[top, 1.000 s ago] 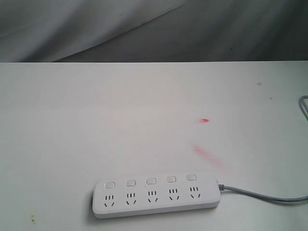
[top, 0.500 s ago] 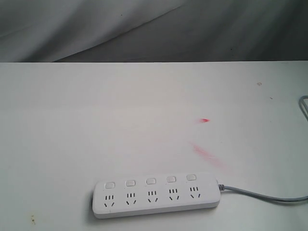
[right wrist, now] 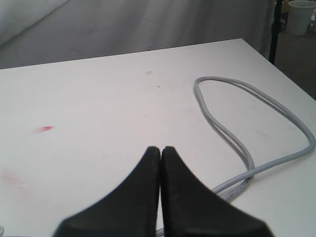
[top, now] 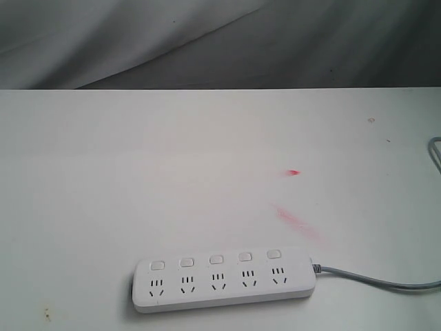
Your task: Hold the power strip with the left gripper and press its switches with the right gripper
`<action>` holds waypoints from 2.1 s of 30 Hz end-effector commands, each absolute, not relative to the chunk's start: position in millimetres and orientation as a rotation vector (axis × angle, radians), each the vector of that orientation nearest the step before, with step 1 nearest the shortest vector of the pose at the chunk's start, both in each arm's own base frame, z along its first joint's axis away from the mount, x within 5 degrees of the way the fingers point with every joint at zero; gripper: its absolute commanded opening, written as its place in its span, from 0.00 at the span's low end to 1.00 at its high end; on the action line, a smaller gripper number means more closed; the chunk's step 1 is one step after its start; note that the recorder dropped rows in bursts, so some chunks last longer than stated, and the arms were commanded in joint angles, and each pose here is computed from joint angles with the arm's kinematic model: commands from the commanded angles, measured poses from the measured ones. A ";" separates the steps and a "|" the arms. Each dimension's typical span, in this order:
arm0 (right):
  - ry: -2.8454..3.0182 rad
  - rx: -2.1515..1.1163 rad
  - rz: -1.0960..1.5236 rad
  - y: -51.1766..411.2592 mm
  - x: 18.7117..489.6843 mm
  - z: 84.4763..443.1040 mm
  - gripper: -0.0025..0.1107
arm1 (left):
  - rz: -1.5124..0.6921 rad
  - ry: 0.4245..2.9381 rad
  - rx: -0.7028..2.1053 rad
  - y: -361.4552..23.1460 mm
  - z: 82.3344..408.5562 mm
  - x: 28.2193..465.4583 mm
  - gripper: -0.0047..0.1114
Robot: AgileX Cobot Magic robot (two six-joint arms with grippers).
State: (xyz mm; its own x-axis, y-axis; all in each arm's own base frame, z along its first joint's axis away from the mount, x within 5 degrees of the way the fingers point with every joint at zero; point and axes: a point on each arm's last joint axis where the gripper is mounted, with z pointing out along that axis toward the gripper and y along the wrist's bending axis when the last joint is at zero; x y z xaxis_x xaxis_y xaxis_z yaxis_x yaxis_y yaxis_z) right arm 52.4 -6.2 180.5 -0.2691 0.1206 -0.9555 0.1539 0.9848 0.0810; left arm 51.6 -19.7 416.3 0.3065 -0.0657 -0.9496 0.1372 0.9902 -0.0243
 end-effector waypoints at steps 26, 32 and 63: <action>1.836 0.197 -0.043 -6.8 52.6 180.5 0.02 | 0.211 1.489 -0.049 5.7 395.7 52.9 0.05; 1.836 0.197 -0.043 -6.8 52.6 180.5 0.02 | 0.144 1.523 -0.166 9.0 391.7 52.5 0.05; 1.836 0.197 -0.043 -6.8 52.6 180.5 0.02 | 0.067 1.602 0.032 1.8 259.2 51.8 0.05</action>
State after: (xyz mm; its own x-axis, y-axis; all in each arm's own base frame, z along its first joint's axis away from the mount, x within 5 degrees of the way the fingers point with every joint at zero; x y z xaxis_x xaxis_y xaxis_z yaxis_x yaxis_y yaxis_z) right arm 52.5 -6.3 180.6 -0.2674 0.1204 -0.9560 0.1538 0.9848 0.0810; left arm 51.2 2.2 271.4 -0.0560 0.0567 -0.9968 -0.0266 0.9979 0.0582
